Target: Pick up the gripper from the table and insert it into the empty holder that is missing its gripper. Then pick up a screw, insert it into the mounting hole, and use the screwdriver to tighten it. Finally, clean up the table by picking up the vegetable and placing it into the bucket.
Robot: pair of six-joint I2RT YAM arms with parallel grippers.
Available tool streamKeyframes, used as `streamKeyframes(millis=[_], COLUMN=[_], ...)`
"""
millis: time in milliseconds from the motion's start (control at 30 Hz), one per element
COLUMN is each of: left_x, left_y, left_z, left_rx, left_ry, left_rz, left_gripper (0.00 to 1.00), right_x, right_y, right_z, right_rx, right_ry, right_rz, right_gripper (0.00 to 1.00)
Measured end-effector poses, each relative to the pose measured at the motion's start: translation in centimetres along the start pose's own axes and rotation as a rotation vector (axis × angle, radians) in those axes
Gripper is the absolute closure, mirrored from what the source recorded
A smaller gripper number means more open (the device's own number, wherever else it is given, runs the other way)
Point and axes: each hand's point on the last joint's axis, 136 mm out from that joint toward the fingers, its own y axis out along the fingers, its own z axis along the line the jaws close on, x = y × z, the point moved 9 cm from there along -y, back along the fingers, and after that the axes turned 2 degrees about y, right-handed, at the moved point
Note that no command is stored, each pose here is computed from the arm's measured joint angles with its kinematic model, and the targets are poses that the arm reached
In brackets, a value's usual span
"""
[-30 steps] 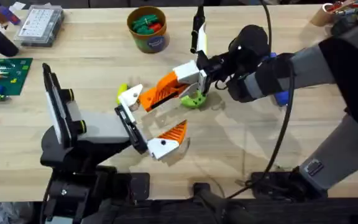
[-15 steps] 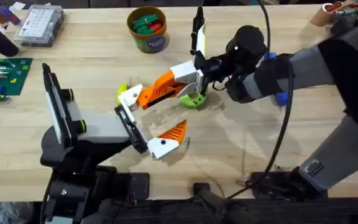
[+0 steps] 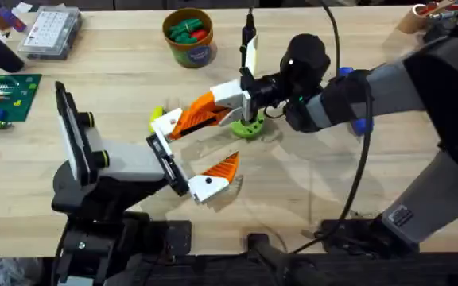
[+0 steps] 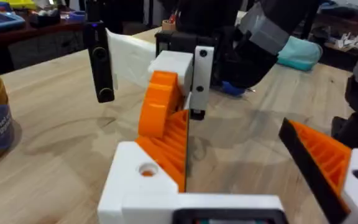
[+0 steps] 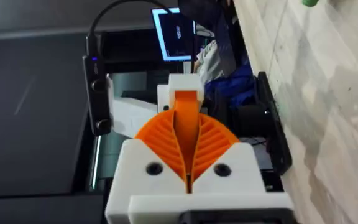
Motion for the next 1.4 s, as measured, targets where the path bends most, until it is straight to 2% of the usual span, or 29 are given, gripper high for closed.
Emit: streamKeyframes(millis=[933,1167,1400], left_x=[0.0,0.2,0.1], left_y=[0.0,0.0,0.0], left_z=[0.0,0.1,0.1], left_rx=[0.003,0.006,0.012], left_ry=[0.013,0.037,0.033], left_rz=[-0.001,-0.008,-0.005], left_gripper=[0.014,0.013,0.013], right_x=[0.2,0.9,1.4], right_y=[1.1,1.3,1.5], right_z=[0.6,1.3,1.3], right_rx=[0.001,-0.013,-0.027], right_ry=[-0.032,-0.019,-0.001], right_rz=[0.016,0.076,0.100], right_gripper=[0.982,0.982,0.982])
